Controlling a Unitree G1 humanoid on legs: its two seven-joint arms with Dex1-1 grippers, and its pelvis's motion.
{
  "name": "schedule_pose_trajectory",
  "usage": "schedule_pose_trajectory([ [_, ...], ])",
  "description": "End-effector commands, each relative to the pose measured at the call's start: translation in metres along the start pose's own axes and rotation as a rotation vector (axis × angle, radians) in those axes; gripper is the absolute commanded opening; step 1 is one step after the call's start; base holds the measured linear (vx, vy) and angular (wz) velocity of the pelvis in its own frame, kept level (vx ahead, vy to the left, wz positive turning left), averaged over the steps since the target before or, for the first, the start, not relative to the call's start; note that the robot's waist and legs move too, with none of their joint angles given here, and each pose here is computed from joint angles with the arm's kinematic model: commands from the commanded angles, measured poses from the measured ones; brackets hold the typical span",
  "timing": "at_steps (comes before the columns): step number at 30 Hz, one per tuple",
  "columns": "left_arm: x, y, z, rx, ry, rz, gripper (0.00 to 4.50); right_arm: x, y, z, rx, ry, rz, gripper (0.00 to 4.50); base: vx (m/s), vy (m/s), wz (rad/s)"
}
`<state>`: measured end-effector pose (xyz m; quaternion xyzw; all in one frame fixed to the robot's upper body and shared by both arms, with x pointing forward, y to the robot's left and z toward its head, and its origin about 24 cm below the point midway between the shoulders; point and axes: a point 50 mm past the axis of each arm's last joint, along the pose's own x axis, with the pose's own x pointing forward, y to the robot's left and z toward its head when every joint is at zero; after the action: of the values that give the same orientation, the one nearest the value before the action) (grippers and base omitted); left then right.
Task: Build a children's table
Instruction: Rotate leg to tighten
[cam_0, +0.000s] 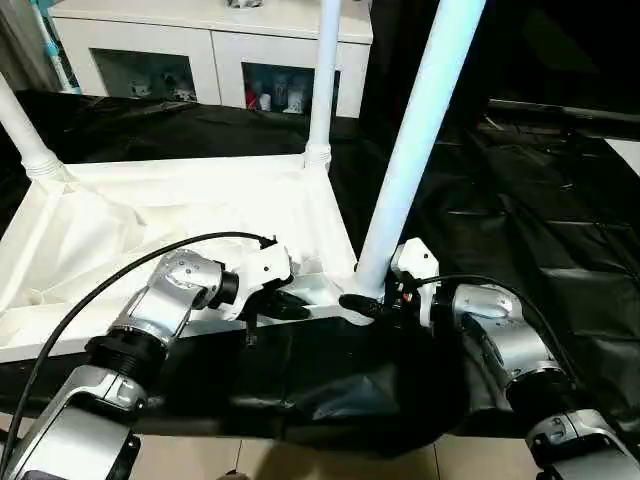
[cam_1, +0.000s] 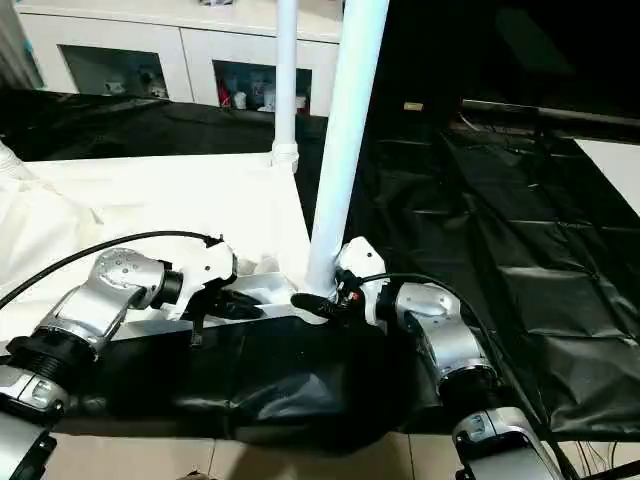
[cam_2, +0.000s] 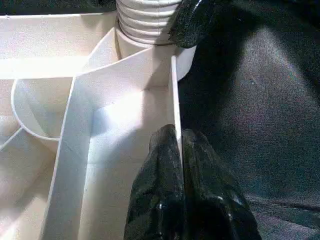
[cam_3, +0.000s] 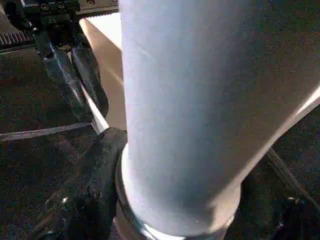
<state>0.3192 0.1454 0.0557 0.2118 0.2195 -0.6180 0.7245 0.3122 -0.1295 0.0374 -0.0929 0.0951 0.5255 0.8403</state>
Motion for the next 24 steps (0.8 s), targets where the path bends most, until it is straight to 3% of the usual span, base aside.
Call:
schedule_pose_trajectory([
  [1, 0.005, -0.009, -0.011, -0.030, 0.038, -0.061, 0.00, -0.002, -0.004, 0.002, -0.013, -0.003, -0.010, 2.70, 0.000, 0.000, 0.00],
  [4, 0.006, -0.009, -0.012, -0.034, 0.041, -0.043, 0.00, -0.001, -0.005, 0.000, 0.010, 0.003, -0.032, 2.70, 0.000, 0.000, 0.00],
  [9, 0.018, 0.001, -0.012, -0.094, 0.047, 0.127, 0.00, 0.012, -0.008, -0.019, 0.168, 0.059, -0.282, 2.70, 0.000, 0.000, 0.00],
  [14, 0.048, 0.011, 0.007, -0.177, 0.006, 0.278, 0.00, 0.047, 0.000, -0.029, 0.357, 0.114, -0.565, 2.70, -0.021, -0.003, -0.01],
  [18, 0.060, 0.016, 0.015, -0.219, 0.001, 0.368, 0.00, 0.059, 0.000, -0.028, 0.411, 0.154, -0.703, 2.70, -0.014, -0.001, -0.01],
  [20, 0.068, 0.019, 0.020, -0.242, 0.006, 0.423, 0.00, 0.067, -0.002, -0.023, 0.506, 0.129, -0.826, 2.69, 0.000, 0.000, 0.00],
  [24, 0.072, 0.019, 0.022, -0.231, 0.009, 0.426, 0.00, 0.077, 0.001, -0.013, 0.545, 0.057, -0.829, 2.69, 0.000, 0.000, 0.00],
])
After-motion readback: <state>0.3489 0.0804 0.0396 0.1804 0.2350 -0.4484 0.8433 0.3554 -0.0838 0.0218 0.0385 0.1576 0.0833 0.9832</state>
